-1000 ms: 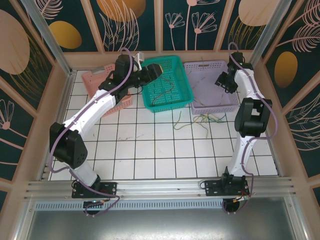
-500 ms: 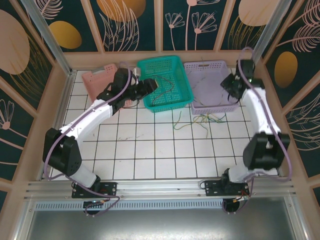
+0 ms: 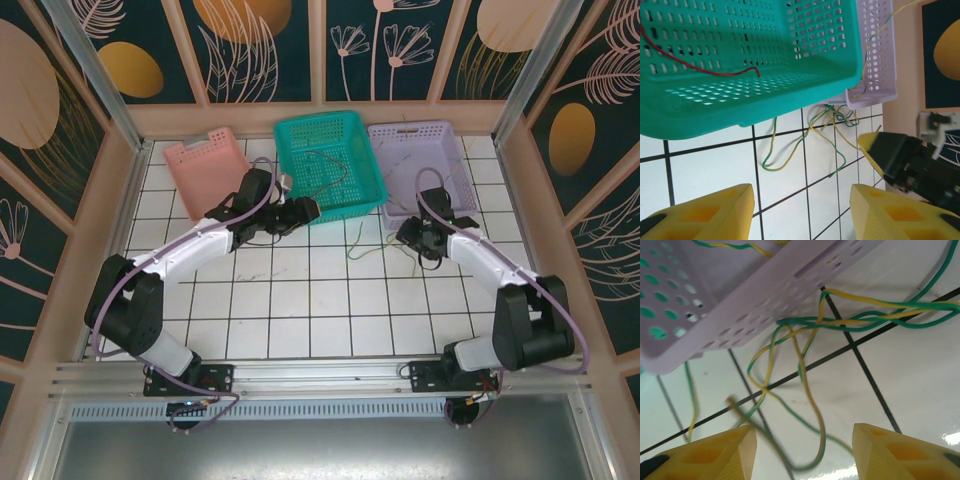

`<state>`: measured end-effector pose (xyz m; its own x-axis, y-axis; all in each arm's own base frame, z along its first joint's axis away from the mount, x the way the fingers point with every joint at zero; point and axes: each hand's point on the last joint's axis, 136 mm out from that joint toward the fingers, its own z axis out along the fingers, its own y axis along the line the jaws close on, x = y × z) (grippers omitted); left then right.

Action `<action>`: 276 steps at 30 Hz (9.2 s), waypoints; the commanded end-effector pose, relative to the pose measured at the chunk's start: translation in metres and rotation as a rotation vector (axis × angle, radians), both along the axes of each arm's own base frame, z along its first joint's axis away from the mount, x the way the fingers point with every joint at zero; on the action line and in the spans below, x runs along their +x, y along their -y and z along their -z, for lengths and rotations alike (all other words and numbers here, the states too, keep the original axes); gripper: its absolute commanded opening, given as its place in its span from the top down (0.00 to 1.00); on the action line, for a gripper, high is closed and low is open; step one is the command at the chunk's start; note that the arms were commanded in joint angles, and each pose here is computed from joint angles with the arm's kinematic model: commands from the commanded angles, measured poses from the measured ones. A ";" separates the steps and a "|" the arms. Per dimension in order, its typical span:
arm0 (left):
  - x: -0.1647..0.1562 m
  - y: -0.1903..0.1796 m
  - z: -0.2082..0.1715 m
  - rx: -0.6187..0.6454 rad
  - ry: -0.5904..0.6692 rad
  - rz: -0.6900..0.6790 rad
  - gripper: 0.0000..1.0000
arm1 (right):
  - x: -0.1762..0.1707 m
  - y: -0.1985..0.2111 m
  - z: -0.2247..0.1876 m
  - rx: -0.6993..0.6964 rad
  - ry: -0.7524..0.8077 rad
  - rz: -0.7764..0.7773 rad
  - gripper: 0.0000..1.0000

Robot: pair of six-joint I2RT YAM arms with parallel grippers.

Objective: Untangle the cables

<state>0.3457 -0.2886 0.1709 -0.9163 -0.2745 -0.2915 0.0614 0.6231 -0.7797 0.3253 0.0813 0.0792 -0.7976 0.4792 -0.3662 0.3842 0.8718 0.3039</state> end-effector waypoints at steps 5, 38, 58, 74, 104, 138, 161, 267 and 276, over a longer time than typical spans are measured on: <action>0.003 0.004 -0.010 0.000 0.042 0.013 0.46 | 0.008 0.002 0.007 -0.090 -0.012 -0.044 0.95; -0.041 -0.033 0.074 0.173 -0.256 -0.081 0.37 | -0.026 -0.132 -0.081 0.220 0.108 -0.394 1.00; -0.028 -0.050 0.060 0.178 -0.188 -0.220 1.00 | -0.047 -0.116 -0.064 0.167 0.025 -0.406 1.00; -0.017 -0.173 0.003 0.158 -0.121 -0.791 1.00 | -0.035 -0.033 -0.054 0.225 0.047 -0.128 1.00; 0.013 -0.156 -0.057 0.015 0.092 -0.645 1.00 | -0.030 -0.053 -0.019 0.185 -0.065 -0.235 1.00; -0.032 -0.050 -0.089 -0.129 0.469 0.072 1.00 | -0.008 -0.101 -0.067 0.911 -0.207 0.543 0.56; -0.041 -0.034 -0.109 -0.159 0.544 0.185 1.00 | -0.030 -0.095 0.022 0.810 -0.451 0.721 0.59; 0.005 -0.079 -0.290 -0.287 0.750 -0.269 1.00 | 0.069 -0.237 -0.278 1.341 0.181 0.147 0.65; 0.027 -0.086 -0.265 -0.154 0.668 -0.323 1.00 | 0.066 -0.216 -0.256 1.061 0.184 0.029 1.00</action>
